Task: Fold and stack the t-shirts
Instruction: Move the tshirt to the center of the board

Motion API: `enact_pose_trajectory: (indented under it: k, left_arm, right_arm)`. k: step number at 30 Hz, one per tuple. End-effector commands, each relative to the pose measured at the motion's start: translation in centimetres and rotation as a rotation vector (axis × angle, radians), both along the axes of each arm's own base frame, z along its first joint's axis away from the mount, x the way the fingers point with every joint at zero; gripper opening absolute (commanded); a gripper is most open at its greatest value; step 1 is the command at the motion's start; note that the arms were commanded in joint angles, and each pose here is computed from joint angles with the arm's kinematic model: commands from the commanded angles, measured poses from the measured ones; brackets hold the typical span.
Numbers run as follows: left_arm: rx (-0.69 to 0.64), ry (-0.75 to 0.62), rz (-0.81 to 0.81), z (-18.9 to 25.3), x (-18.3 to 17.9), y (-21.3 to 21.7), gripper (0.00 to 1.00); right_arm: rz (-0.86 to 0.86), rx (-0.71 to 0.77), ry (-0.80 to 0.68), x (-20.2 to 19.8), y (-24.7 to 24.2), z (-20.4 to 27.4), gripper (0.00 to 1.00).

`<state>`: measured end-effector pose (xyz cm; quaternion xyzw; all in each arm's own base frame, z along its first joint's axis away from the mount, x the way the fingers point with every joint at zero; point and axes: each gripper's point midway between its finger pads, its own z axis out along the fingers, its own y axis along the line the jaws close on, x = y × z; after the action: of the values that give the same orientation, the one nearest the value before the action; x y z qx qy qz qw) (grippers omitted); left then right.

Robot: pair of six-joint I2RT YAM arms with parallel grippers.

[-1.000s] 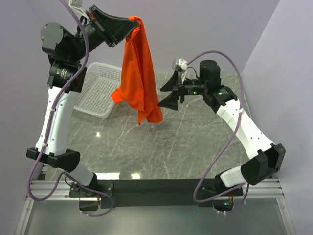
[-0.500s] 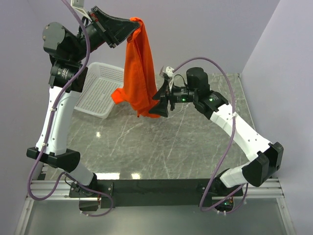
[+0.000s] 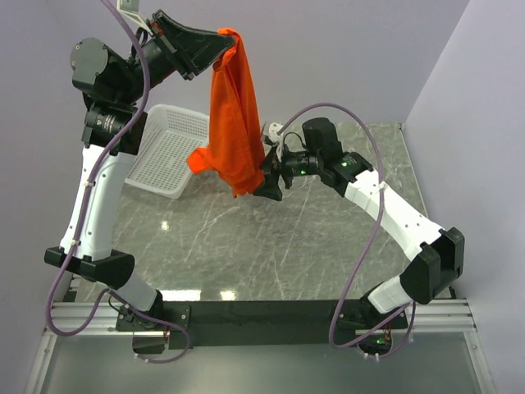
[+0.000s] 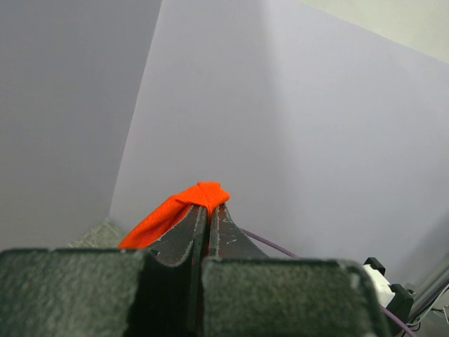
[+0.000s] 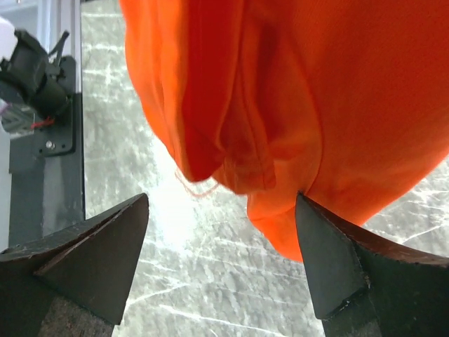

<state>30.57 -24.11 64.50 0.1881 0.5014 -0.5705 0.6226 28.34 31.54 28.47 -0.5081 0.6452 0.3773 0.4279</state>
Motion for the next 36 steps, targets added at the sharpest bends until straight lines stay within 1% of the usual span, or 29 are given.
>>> enact_pose_trajectory:
  k: [1, 4, 8, 10, 13, 16, 17, 22, 23, 25, 26, 28, 29, 31, 32, 36]
  left_arm:
    - [-0.052, -0.129, -0.034, 3.6, -4.1, 0.9, 0.00]
    - [-0.052, -0.127, -0.038, 3.5, -4.2, 0.8, 0.01]
    - [-0.052, -0.125, -0.034, 3.5, -4.3, 0.9, 0.00]
    - [-0.046, -0.123, -0.027, 3.3, -4.3, 1.0, 0.01]
    - [-0.047, -0.120, -0.024, 3.3, -4.4, 1.0, 0.00]
    - [-0.046, -0.120, -0.019, 3.2, -4.3, 1.1, 0.00]
    - [-0.047, -0.121, -0.021, 3.3, -4.4, 1.1, 0.00]
    - [-0.048, -0.114, -0.032, 3.2, -4.4, 1.0, 0.00]
    - [-0.050, -0.117, -0.032, 3.2, -4.4, 1.0, 0.01]
    - [-0.053, -0.120, -0.033, 3.4, -4.7, 1.1, 0.01]
    - [-0.051, -0.121, -0.034, 3.4, -4.8, 1.1, 0.01]
    - [-0.051, -0.130, -0.027, 3.6, -5.1, 1.3, 0.01]
    - [-0.049, -0.129, -0.025, 3.5, -5.1, 1.3, 0.01]
    - [-0.045, -0.126, -0.019, 3.3, -5.1, 1.3, 0.00]
    - [-0.043, -0.129, -0.019, 3.4, -5.2, 1.4, 0.00]
    - [-0.027, -0.139, 0.010, 3.3, -5.3, 1.6, 0.01]
  right_arm:
    - [0.058, 0.007, -0.056, -0.8, 0.0, 0.4, 0.90]
    - [0.072, 0.051, -0.030, -0.7, 0.9, 1.3, 0.88]
    - [0.064, 0.108, 0.037, -0.5, 1.9, 2.6, 0.82]
    - [0.072, 0.134, 0.044, -0.5, 2.3, 3.3, 0.79]
    - [0.078, 0.149, 0.060, -0.7, 2.8, 3.7, 0.74]
    - [0.082, 0.168, 0.069, -0.8, 3.0, 4.4, 0.67]
    - [0.084, 0.175, 0.078, -1.0, 3.0, 4.7, 0.63]
    - [0.053, 0.196, 0.083, -0.4, 3.2, 5.5, 0.55]
    - [0.034, 0.193, 0.083, -0.1, 3.2, 5.4, 0.51]
    - [-0.026, 0.174, 0.068, 1.1, 2.9, 4.9, 0.45]
    - [-0.052, 0.164, 0.056, 1.7, 2.7, 4.6, 0.38]
    - [-0.104, 0.159, 0.046, 2.9, 2.1, 4.4, 0.29]
    - [-0.116, 0.160, 0.055, 3.2, 1.9, 4.3, 0.21]
    - [-0.113, 0.171, 0.055, 3.3, 1.7, 4.8, 0.09]
    - [-0.117, 0.174, 0.050, 3.5, 1.4, 5.0, 0.01]
    - [-0.077, 0.170, 0.026, 3.0, 0.6, 5.6, 0.00]
